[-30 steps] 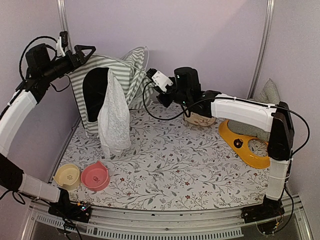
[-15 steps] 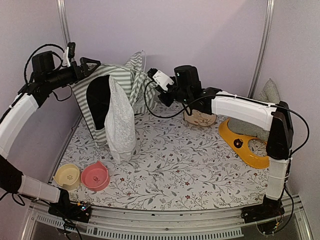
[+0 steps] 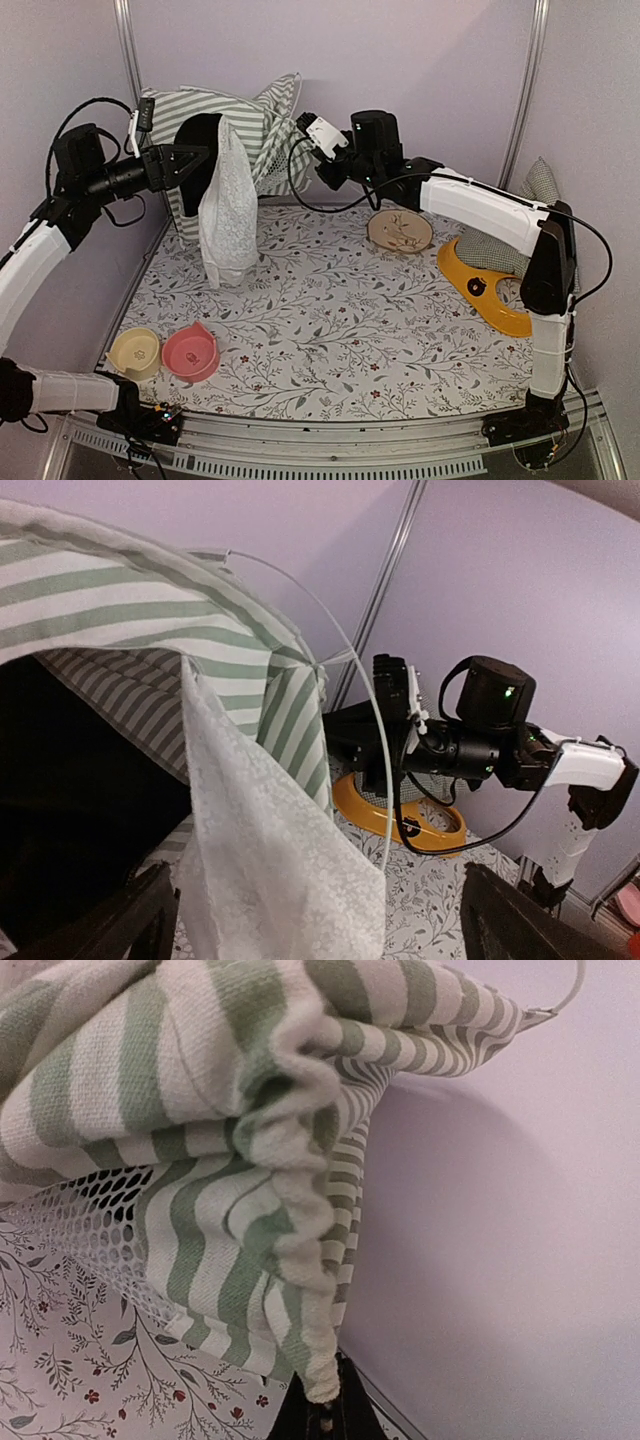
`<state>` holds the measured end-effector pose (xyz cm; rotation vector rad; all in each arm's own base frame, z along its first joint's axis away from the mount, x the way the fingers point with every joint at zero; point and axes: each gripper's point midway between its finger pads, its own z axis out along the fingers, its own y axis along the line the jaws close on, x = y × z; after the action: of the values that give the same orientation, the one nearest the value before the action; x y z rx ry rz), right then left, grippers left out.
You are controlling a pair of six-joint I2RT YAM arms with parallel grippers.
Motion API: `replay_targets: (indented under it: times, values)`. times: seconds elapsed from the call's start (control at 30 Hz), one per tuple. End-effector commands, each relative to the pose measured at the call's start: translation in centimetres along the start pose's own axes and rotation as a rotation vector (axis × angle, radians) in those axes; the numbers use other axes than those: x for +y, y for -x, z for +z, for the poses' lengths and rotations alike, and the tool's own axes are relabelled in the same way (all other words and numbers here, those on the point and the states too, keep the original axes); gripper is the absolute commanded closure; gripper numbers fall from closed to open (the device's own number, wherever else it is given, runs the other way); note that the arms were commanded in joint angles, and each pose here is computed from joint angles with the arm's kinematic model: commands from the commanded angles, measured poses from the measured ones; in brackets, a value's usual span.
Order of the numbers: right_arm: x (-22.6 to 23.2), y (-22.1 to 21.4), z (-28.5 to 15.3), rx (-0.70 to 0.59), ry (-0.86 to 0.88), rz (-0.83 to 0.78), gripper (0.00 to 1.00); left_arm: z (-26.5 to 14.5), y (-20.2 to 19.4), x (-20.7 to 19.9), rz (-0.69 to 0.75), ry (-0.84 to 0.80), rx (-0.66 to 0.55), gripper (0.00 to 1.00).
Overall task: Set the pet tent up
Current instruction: Adjust the tent.
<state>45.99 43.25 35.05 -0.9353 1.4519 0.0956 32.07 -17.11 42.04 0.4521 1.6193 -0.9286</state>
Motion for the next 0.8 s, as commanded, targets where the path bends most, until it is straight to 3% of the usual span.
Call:
replay_targets:
  times: [0.0, 0.2, 0.5, 0.6, 0.77]
  values:
    - [-1.5, 1.9, 0.0, -0.043, -0.044, 0.042, 1.00, -1.2, 1.9, -4.3, 0.098, -0.108, -0.086, 0.01]
    - [-2.4, 3.8, -1.1, -0.075, -0.059, 0.043, 1.00, 1.0, -0.5, -5.8, 0.179, 0.026, -0.076, 0.01]
    - [-1.8, 5.6, -2.3, -0.082, -0.054, 0.018, 1.00, 7.9, -2.8, -10.0, 0.342, 0.257, 0.002, 0.01]
    - [-1.5, 5.6, -2.5, -0.076, -0.046, 0.021, 1.00, 9.3, -2.8, -9.6, 0.344, 0.336, 0.028, 0.01]
    - [-0.8, 6.0, -3.1, -0.084, -0.028, 0.019, 1.00, 8.2, -1.3, -7.3, 0.307, 0.506, -0.018, 0.01]
